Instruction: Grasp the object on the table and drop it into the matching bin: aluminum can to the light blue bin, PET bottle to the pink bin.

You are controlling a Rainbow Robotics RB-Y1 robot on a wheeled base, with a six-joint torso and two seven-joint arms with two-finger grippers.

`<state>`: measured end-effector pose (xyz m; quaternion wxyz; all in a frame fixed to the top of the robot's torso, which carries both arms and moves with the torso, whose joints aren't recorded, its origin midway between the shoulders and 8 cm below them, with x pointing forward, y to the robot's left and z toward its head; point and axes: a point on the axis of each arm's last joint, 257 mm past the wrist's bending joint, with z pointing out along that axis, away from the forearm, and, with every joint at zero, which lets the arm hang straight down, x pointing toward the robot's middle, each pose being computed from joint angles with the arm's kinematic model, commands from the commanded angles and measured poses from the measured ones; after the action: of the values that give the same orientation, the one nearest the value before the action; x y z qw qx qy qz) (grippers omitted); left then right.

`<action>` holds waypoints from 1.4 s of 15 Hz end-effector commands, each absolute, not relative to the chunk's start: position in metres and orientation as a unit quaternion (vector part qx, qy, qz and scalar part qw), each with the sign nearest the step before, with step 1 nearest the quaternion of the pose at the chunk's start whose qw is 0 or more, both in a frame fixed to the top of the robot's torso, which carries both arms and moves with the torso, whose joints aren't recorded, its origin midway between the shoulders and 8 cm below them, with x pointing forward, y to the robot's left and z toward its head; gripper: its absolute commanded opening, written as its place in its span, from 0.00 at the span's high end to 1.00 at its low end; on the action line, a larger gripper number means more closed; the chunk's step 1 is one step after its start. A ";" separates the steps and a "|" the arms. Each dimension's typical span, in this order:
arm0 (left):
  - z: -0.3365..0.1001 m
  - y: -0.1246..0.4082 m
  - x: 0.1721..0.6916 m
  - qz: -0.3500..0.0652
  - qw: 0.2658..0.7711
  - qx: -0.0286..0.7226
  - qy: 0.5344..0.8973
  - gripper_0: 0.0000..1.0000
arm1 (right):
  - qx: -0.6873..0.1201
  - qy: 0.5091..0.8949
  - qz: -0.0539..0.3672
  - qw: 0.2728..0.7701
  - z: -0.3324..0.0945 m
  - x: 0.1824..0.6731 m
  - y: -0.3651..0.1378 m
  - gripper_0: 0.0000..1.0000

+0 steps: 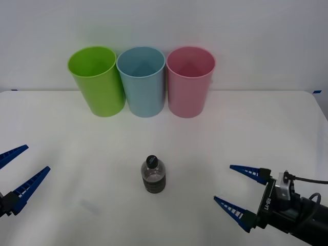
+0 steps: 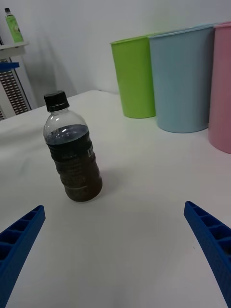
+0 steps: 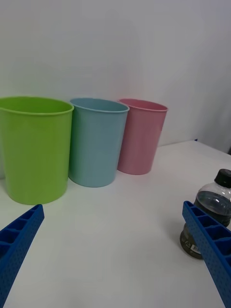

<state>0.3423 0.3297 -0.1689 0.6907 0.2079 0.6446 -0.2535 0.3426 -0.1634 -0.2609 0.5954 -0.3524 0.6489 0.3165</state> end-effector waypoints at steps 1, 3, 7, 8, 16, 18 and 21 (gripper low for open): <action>-0.169 0.330 0.342 -0.253 0.691 0.208 0.645 0.00 | -0.358 0.646 0.316 0.595 -0.266 0.347 -0.143 0.00; -0.169 0.330 0.342 -0.253 0.691 0.208 0.645 0.00 | -0.361 0.643 0.317 0.596 -0.267 0.350 -0.130 0.00; -0.169 0.330 0.342 -0.253 0.691 0.208 0.645 0.00 | -0.366 0.641 0.318 0.596 -0.272 0.355 -0.103 0.00; -0.169 0.330 0.342 -0.253 0.691 0.208 0.645 0.00 | -0.368 0.640 0.317 0.595 -0.273 0.356 -0.096 0.00; -0.169 0.330 0.342 -0.253 0.691 0.208 0.645 0.00 | -0.366 0.647 0.310 0.593 -0.281 0.366 -0.055 0.00; -0.169 0.330 0.342 -0.253 0.691 0.208 0.645 0.00 | -0.364 0.650 0.306 0.593 -0.284 0.369 -0.044 0.00; -0.169 0.330 0.342 -0.253 0.691 0.208 0.645 0.00 | -0.358 0.654 0.299 0.596 -0.286 0.373 -0.031 0.00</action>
<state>0.3423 0.3297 -0.1689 0.6907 0.2079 0.6446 -0.2534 0.3721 -0.0345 -0.2849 0.5949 -0.3589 0.6528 0.3019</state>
